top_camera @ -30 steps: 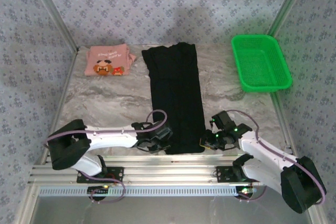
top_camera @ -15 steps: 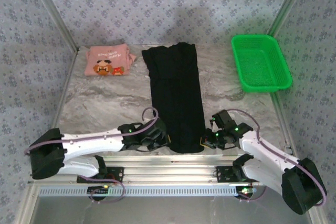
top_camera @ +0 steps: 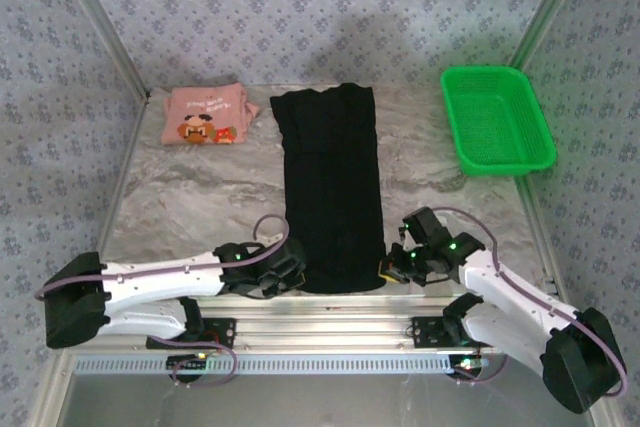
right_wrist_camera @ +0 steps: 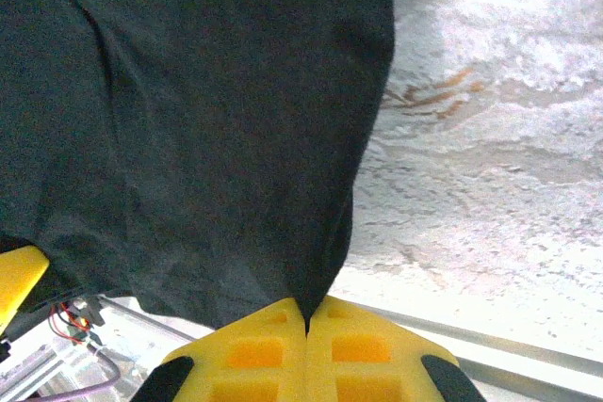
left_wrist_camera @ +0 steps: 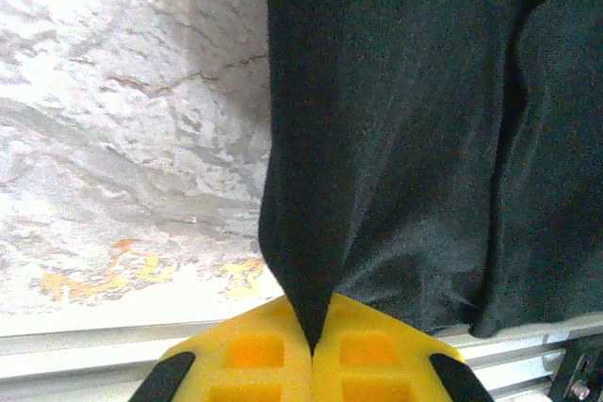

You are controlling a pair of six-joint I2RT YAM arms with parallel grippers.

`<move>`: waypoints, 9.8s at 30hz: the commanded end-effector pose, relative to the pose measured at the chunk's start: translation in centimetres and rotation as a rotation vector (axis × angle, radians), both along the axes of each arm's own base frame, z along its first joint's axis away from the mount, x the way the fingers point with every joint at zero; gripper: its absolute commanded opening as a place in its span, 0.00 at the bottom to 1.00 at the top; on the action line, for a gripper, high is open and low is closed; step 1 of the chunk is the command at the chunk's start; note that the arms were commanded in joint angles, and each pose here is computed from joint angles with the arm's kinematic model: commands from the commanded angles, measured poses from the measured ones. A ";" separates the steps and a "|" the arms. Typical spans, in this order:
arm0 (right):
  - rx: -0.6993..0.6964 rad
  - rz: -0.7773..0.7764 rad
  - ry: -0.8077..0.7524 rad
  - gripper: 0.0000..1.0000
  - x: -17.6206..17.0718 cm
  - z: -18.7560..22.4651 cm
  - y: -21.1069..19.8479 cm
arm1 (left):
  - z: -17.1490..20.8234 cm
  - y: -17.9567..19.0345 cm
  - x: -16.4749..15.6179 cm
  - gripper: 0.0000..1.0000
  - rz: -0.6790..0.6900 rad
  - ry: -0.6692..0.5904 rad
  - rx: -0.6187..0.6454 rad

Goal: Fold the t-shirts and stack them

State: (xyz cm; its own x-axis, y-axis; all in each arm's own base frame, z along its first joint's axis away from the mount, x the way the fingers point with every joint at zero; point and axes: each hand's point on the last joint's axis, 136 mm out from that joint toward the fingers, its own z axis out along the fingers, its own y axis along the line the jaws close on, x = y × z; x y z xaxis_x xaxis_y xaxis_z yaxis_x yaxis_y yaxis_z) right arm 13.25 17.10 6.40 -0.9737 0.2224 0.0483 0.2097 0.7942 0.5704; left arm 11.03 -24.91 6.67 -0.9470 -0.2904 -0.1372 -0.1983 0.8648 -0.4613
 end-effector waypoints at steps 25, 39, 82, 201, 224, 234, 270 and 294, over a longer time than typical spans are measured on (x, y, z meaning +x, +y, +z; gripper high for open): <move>0.015 0.062 -0.135 0.00 25.5 7.6 2.2 | 10.6 3.5 22.8 0.00 0.087 -0.109 -0.162; -0.030 0.021 -0.072 0.00 32.6 2.9 0.8 | 7.2 2.3 32.2 0.00 -0.002 -0.052 -0.165; 0.086 -0.134 -0.208 0.55 30.9 8.1 -2.0 | 10.7 5.4 30.8 0.66 0.032 -0.179 -0.223; 0.030 -0.086 -0.045 0.00 28.4 7.6 2.8 | 9.8 9.5 28.8 0.00 0.181 -0.037 -0.243; 0.052 -0.221 -0.061 0.42 40.7 1.6 1.1 | 6.5 10.2 42.5 0.49 0.177 -0.062 -0.329; 0.008 -0.177 -0.368 0.54 40.3 14.1 -2.3 | 23.4 11.2 40.8 0.69 0.089 -0.387 -0.267; 0.250 -0.351 -0.262 0.39 45.1 -0.7 6.9 | 1.9 3.8 45.8 0.49 0.051 -0.175 -0.302; 0.059 0.007 -0.457 0.96 29.1 13.8 4.5 | 6.8 10.8 35.0 0.89 0.003 -0.186 0.026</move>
